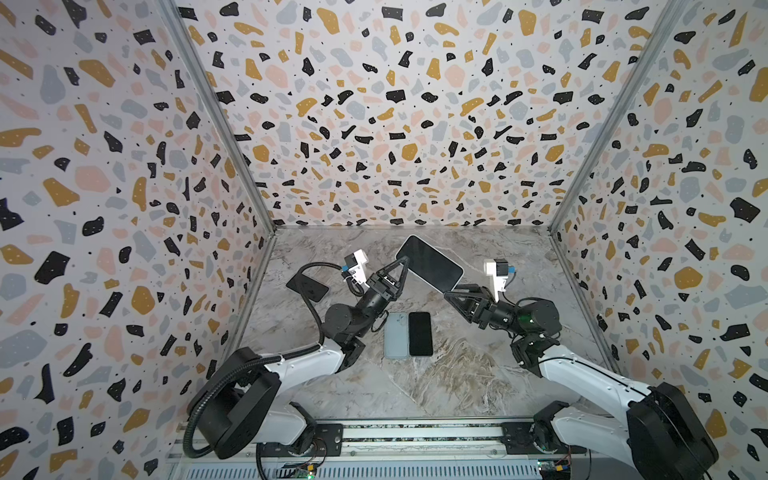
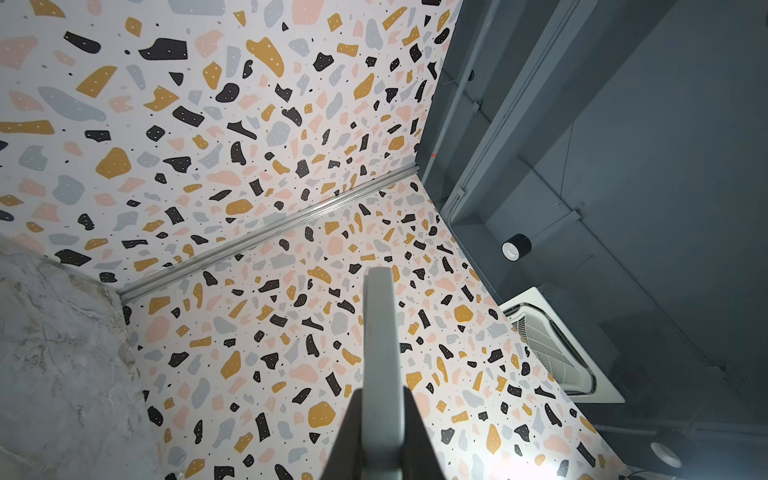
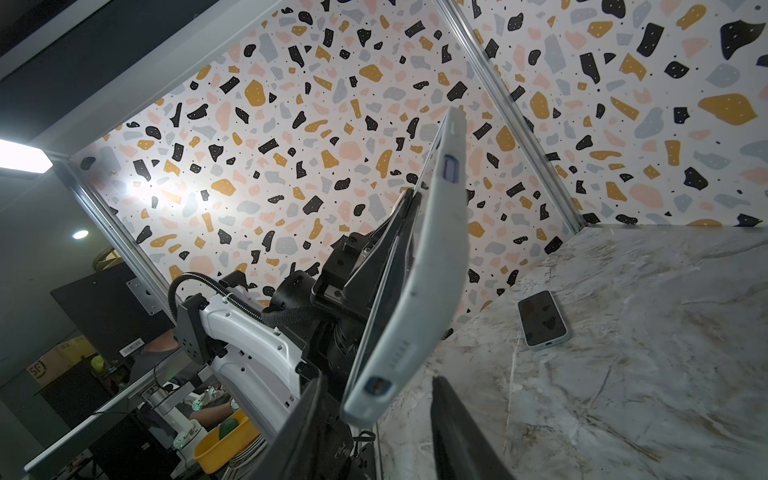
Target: Take the phone out of the phone case
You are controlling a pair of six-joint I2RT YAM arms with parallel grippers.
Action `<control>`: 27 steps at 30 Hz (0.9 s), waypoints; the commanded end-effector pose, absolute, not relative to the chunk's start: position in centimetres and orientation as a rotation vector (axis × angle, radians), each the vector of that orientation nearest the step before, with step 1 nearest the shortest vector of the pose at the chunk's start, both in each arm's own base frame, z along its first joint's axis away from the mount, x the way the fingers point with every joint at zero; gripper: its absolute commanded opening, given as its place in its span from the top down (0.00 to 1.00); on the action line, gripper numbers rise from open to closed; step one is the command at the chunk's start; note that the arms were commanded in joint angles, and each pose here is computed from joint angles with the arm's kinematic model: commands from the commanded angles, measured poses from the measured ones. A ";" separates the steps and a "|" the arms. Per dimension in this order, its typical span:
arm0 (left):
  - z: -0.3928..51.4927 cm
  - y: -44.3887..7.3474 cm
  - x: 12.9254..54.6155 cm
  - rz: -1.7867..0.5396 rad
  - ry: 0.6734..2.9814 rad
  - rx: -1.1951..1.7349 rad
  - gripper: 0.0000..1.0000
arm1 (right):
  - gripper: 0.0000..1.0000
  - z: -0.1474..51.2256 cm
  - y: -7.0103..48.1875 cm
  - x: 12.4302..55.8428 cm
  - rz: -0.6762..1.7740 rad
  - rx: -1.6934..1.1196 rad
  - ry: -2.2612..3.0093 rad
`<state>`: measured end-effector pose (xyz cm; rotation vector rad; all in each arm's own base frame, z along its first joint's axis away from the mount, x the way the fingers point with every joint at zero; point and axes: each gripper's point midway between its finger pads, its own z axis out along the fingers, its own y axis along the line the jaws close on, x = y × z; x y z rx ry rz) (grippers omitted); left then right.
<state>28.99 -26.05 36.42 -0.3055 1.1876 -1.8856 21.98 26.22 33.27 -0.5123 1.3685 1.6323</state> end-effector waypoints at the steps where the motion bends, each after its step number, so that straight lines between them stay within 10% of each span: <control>1: 39.5 -24.8 27.5 -1.935 1.030 -0.260 1.00 | 0.63 35.9 26.1 21.3 1.633 -0.553 1.270; 27: 38.2 -26.3 28.8 -1.963 1.155 -0.323 1.00 | 0.91 34.1 26.5 20.9 1.556 -0.634 1.315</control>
